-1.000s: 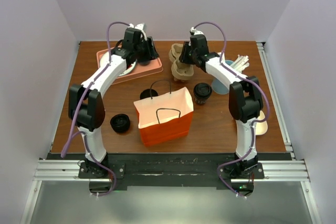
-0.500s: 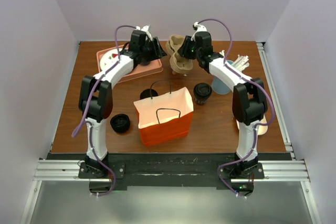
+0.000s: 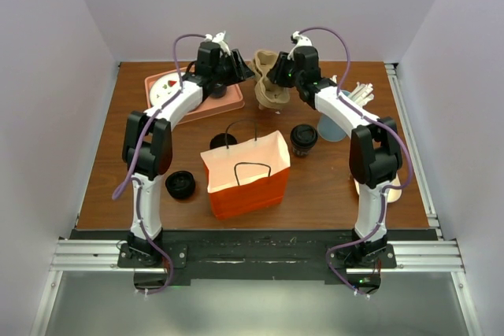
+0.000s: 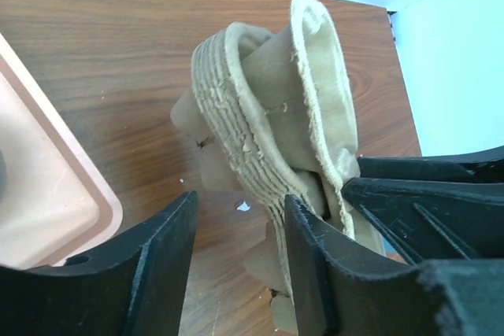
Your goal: Pack the takeout coffee
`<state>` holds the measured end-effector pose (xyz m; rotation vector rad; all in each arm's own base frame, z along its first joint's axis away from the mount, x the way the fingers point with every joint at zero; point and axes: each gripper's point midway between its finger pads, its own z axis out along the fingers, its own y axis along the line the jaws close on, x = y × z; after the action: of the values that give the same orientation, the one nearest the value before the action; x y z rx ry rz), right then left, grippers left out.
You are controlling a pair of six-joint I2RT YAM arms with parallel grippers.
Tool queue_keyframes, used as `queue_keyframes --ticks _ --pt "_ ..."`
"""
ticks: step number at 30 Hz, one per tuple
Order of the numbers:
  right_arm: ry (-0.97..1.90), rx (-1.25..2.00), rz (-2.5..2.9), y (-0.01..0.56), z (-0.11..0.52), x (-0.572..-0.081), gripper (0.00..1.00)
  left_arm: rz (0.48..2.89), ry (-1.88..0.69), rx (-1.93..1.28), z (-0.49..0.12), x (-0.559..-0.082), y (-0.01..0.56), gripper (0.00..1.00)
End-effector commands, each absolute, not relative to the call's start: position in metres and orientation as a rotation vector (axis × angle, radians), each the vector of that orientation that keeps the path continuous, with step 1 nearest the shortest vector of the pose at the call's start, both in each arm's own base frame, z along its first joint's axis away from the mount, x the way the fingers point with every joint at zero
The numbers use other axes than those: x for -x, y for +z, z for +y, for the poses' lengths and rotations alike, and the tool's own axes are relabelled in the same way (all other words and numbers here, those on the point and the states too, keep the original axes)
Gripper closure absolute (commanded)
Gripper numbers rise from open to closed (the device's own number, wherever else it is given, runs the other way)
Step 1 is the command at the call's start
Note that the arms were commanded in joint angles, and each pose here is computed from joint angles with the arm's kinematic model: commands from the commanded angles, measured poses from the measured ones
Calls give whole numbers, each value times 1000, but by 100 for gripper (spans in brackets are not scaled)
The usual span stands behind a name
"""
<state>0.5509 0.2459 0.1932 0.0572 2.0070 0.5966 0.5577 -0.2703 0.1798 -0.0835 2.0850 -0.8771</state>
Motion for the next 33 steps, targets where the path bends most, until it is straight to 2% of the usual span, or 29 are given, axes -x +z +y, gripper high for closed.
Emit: queue_keyframes --ticks 1,33 --pt "675 -64 1850 255 250 -554 78 1985 -915 81 -272 -575 209 49" --pt "709 -83 1821 261 252 -552 80 2022 -909 96 -276 -588 174 50"
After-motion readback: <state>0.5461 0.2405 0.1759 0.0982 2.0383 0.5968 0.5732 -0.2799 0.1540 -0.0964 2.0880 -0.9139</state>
